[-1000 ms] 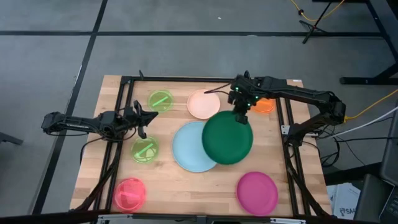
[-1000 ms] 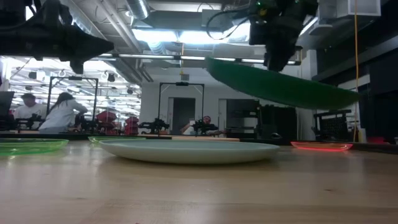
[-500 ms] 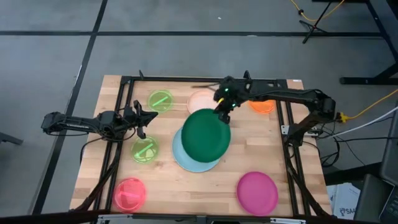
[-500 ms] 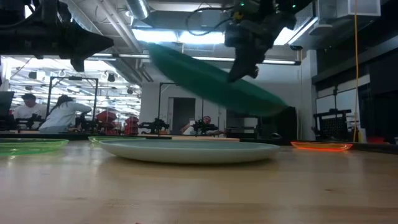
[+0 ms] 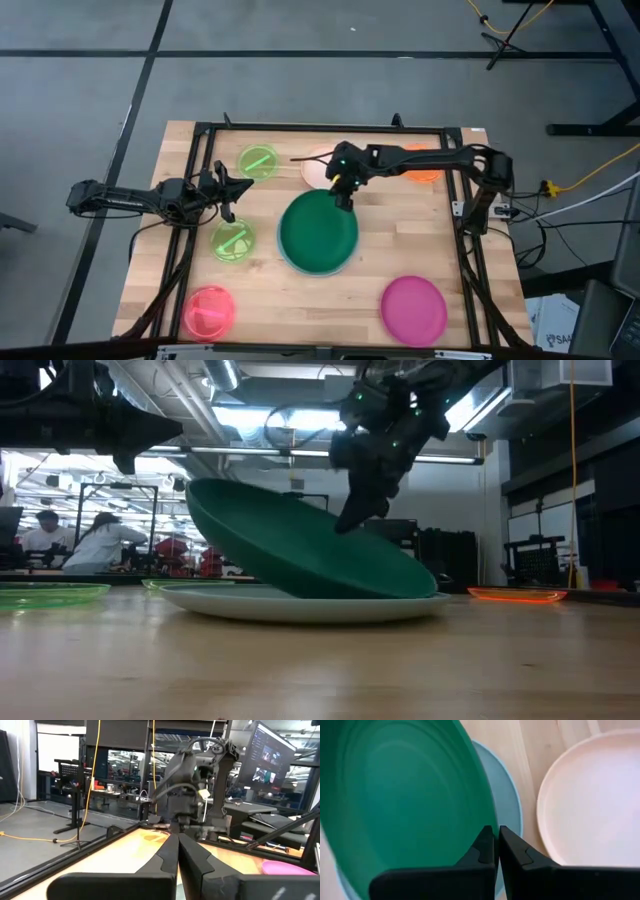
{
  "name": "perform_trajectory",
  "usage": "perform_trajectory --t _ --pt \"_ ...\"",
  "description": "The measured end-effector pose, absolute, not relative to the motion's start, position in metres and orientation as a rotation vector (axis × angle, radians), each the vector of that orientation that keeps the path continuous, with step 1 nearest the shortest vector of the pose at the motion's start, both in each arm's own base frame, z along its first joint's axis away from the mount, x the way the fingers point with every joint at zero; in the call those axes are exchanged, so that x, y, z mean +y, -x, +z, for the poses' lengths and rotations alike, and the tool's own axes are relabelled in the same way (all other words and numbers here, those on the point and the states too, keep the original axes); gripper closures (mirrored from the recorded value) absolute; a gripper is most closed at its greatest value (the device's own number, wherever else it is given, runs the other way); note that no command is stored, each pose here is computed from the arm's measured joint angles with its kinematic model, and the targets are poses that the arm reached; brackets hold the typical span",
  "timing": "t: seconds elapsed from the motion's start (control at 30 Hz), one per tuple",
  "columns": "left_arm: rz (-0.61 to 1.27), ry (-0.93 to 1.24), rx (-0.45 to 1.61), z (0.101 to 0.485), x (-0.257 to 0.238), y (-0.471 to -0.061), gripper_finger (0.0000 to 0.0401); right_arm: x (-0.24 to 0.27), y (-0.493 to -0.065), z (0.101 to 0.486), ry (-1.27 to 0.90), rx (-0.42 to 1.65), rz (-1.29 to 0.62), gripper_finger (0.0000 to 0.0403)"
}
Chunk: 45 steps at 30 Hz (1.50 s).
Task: Stack plastic plates
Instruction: Stack the green plate on top of the blue plate, then stack the pink plate on top of the green plate
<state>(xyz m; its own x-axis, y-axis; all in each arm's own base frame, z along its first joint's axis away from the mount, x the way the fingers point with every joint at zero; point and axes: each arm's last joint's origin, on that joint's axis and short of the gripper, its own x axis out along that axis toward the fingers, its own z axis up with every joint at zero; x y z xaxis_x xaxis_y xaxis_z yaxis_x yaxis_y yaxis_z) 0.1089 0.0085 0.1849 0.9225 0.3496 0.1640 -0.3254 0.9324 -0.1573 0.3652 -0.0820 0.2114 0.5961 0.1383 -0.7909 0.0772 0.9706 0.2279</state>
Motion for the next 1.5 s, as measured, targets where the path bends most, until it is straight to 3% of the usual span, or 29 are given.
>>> perform_trajectory --t 0.63,0.97,1.13,1.5 --pt "0.352 0.138 -0.195 0.185 0.009 -0.109 0.0397 -0.086 -0.381 0.179 -0.263 0.954 0.03 0.0397" --pt "0.343 0.138 -0.2 0.186 0.008 -0.109 0.0397 -0.086 -0.382 0.18 -0.244 0.939 0.038 0.0286" --pt "0.343 0.139 -0.202 0.186 0.008 -0.109 0.0397 -0.088 -0.372 0.196 -0.19 0.945 0.039 0.0258" --pt "0.339 0.146 -0.202 0.186 0.008 -0.109 0.0397 -0.084 -0.339 0.254 0.058 0.914 -0.039 0.026"
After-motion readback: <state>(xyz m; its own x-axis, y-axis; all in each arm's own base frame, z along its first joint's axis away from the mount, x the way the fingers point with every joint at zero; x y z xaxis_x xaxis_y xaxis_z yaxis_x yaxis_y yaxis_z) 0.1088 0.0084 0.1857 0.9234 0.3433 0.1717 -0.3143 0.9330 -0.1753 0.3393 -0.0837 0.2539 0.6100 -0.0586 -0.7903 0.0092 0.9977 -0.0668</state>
